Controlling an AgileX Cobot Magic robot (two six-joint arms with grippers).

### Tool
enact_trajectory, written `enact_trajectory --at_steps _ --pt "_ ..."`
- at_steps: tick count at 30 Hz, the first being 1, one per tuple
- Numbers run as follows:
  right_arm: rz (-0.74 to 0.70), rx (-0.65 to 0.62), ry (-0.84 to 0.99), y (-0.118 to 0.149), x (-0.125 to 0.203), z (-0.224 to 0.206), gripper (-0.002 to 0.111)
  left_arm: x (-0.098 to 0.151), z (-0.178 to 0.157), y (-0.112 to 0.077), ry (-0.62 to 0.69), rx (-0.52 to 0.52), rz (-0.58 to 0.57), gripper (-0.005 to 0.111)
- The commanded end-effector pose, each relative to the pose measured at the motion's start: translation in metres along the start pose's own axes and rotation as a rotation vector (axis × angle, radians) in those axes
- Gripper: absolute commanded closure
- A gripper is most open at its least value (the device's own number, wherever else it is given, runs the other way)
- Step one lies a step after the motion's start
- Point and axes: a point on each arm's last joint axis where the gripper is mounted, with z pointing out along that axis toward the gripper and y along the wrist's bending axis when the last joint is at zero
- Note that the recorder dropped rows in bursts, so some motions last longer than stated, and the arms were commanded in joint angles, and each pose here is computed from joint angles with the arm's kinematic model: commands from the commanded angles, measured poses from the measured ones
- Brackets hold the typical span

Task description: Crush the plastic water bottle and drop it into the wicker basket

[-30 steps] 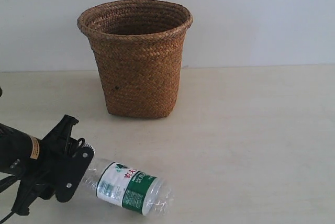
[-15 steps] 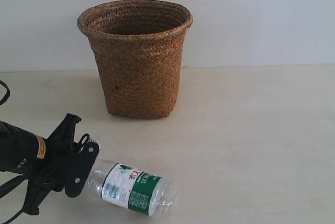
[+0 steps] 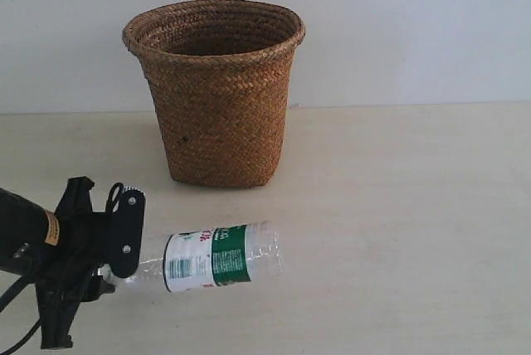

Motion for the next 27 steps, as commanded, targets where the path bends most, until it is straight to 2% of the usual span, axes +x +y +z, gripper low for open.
enact_trajectory --at_steps 1,3,6,10,15,22,27 --pt "-0.009 0.006 -0.017 0.000 -0.001 0.000 0.108 -0.001 -0.007 -0.004 0.011 0.036 -0.183 0.103" --pt "-0.009 0.006 -0.017 0.000 -0.001 0.000 0.108 -0.003 -0.008 -0.004 -0.003 0.043 -0.246 0.103" --pt "-0.009 0.006 -0.017 0.000 -0.001 0.000 0.108 -0.003 -0.010 -0.005 -0.001 0.050 -0.247 0.103" --pt "-0.009 0.006 -0.017 0.000 -0.001 0.000 0.108 -0.002 -0.010 -0.011 0.038 0.098 -0.158 0.103" --pt "-0.009 0.006 -0.017 0.000 -0.001 0.000 0.108 0.000 -0.010 -0.010 0.047 0.091 -0.042 0.103" --pt "-0.009 0.006 -0.017 0.000 -0.001 0.000 0.108 0.000 -0.004 -0.008 0.051 0.071 0.055 0.103" --pt "-0.009 0.006 -0.017 0.000 -0.001 0.000 0.108 0.002 0.006 -0.013 0.074 0.115 0.104 0.103"
